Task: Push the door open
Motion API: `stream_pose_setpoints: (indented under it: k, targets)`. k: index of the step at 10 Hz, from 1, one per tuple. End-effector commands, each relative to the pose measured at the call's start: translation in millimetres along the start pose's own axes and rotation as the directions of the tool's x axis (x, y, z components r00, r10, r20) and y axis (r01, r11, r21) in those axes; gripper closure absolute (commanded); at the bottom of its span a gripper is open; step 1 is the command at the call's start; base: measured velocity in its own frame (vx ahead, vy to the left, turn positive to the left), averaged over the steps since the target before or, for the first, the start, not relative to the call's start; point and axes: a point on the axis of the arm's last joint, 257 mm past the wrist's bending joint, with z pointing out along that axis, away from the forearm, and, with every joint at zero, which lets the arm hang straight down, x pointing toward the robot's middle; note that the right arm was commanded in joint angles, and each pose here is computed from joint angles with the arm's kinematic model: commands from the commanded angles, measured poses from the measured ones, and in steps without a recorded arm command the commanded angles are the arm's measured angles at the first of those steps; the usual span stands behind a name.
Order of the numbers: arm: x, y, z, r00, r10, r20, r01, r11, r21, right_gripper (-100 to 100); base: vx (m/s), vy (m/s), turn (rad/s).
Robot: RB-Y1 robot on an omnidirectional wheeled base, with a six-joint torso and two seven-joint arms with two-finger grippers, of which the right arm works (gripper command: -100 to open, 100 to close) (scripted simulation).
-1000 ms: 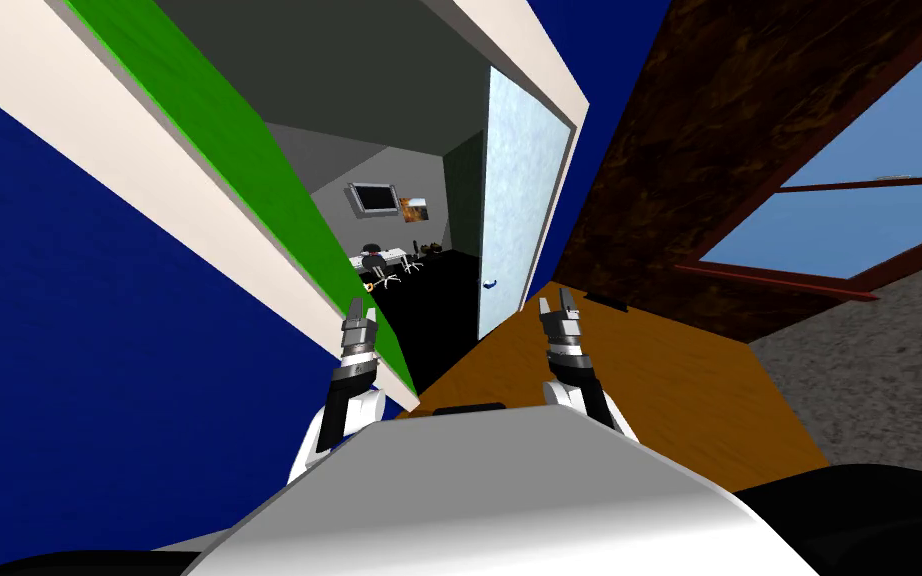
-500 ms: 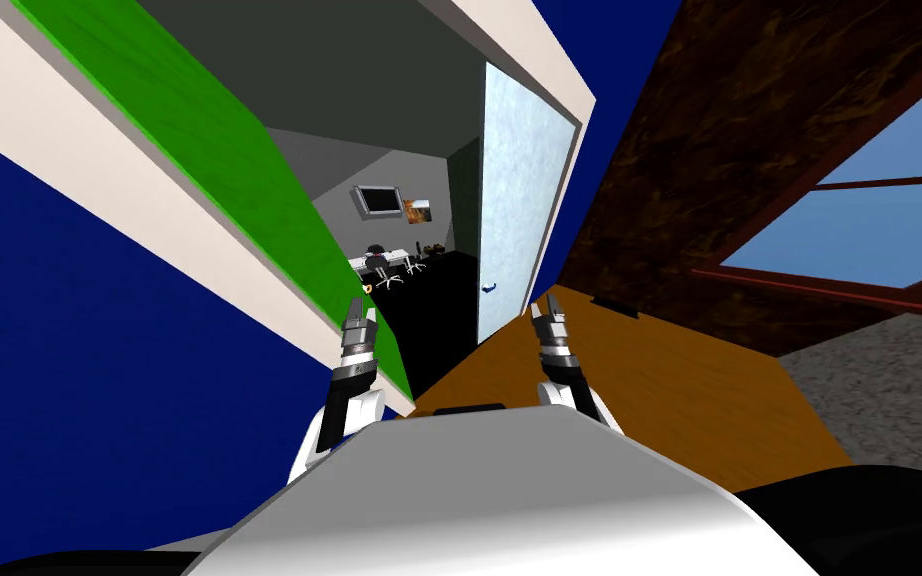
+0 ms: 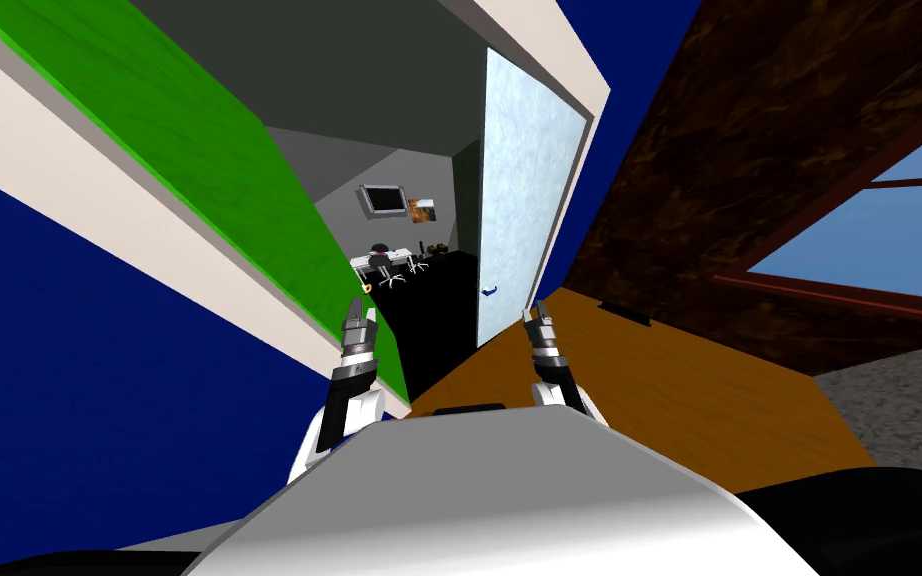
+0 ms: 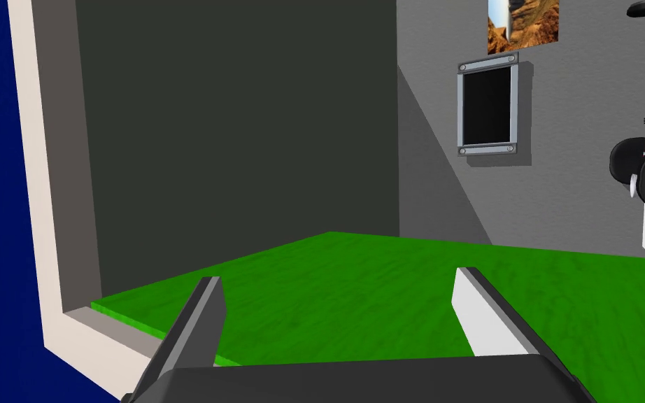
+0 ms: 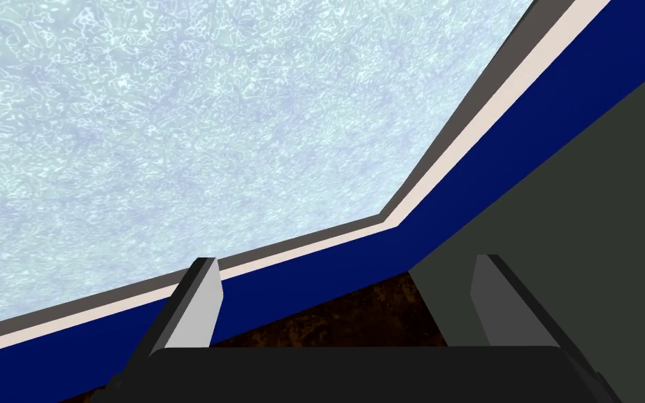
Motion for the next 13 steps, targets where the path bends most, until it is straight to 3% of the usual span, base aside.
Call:
stream_pose_setpoints:
  k: [1, 7, 13]
  targets:
    - [5.3, -15.1, -2.9, 1.000, 0.006, -0.011, -0.005, 1.000, 0.024, -100, 0.081, -0.106, 0.079]
    - [27.7, -69.6, -16.1, 0.998, 0.029, -0.055, -0.022, 0.993, 0.114, -100, 0.085, -0.110, 0.086]
    - [53.5, -122.3, -35.2, 0.993, 0.055, -0.101, -0.033, 0.978, 0.207, -100, 0.080, -0.120, 0.091]
